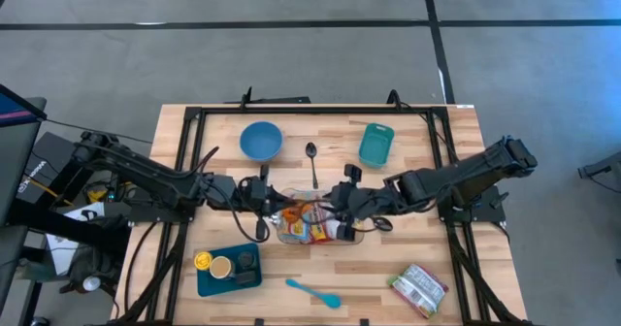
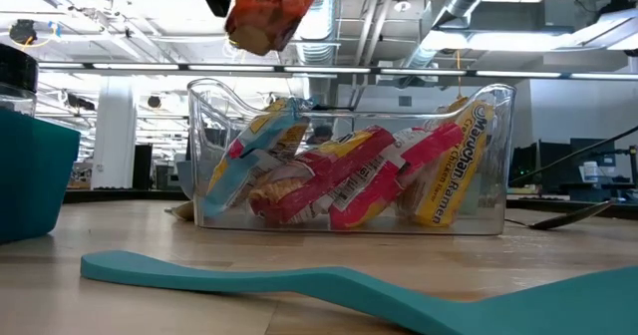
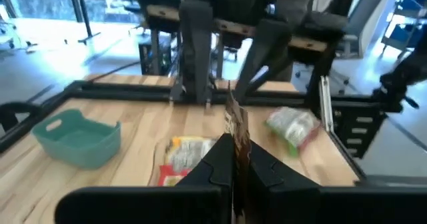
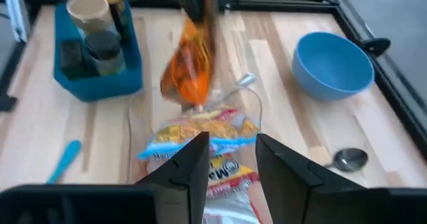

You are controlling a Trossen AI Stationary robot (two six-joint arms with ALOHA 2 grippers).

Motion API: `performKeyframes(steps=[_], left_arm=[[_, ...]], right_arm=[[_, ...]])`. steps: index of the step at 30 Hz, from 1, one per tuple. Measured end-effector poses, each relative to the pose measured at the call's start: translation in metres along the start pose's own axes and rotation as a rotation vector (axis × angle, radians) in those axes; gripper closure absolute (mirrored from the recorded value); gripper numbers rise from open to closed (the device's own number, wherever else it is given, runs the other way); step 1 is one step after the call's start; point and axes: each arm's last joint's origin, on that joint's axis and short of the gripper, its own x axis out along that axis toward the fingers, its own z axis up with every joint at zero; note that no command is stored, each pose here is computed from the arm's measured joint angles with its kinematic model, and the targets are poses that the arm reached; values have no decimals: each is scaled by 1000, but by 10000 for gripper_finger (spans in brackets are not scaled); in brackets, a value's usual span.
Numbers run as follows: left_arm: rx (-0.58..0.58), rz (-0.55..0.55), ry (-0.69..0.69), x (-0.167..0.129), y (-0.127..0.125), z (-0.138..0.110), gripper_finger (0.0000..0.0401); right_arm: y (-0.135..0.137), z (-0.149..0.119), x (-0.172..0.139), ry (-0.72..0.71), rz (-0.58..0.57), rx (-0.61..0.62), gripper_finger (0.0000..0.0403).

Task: Pick & Place Food Item
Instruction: Put the orange spice bag into the dark blue bin

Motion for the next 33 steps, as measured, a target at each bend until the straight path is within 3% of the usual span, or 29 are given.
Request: performKeyframes(steps=[14, 27, 33], left_arm=[[-10, -147, -17, -43, -25, 17, 401], [8, 63, 101, -84, -44, 2, 401], [39, 95, 147, -96, -50, -7, 401]], right_arm=[[10, -16, -7, 55, -151, -37, 286], [9, -31, 1, 96, -184, -16, 286], [9, -31, 1, 96, -184, -16, 286]])
